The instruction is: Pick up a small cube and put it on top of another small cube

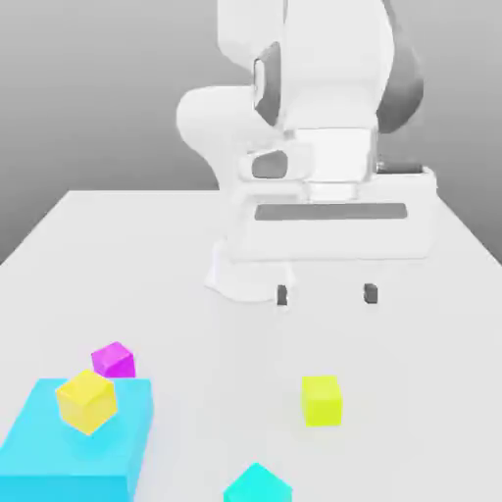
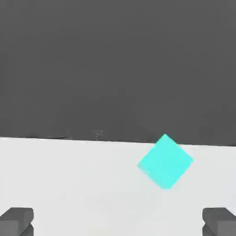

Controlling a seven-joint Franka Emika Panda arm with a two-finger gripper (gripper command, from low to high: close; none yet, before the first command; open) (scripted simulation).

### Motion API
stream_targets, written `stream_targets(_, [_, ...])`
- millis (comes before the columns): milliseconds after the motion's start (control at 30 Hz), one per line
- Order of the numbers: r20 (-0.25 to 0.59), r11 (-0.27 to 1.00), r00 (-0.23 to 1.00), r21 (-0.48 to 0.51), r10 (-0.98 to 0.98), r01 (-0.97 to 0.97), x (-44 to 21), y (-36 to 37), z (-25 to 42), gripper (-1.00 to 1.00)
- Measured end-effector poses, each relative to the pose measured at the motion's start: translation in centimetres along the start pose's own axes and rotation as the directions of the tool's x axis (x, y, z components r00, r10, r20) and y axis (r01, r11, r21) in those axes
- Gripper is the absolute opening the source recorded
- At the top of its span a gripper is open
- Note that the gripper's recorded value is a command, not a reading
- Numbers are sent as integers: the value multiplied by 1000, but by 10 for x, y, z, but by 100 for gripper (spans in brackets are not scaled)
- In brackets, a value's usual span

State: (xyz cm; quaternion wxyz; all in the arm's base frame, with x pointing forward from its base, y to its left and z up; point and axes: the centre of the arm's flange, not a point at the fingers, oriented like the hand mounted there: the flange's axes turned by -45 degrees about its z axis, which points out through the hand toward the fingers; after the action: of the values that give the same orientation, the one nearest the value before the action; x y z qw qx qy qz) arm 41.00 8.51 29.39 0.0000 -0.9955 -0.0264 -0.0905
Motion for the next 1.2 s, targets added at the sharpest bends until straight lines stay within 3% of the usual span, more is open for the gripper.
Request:
stream_targets(167, [160,1000,987,9,-26,25,-66,-18,83,0])
stream_targets(367, [179,1000,984,11,-20,18,-83,-18,140,0])
stream_targets(400, [180,1000,983,10,-21,19,-85,-18,149,-100])
stream_targets(633, [179,1000,984,10,-21,19,-86,-18,151,-100])
stream_targets(867, [179,1000,984,8,-17,16,-74,-17,95,-100])
stream_targets(1200, [172,937,921,-57,349,-344,44,40,75,-100])
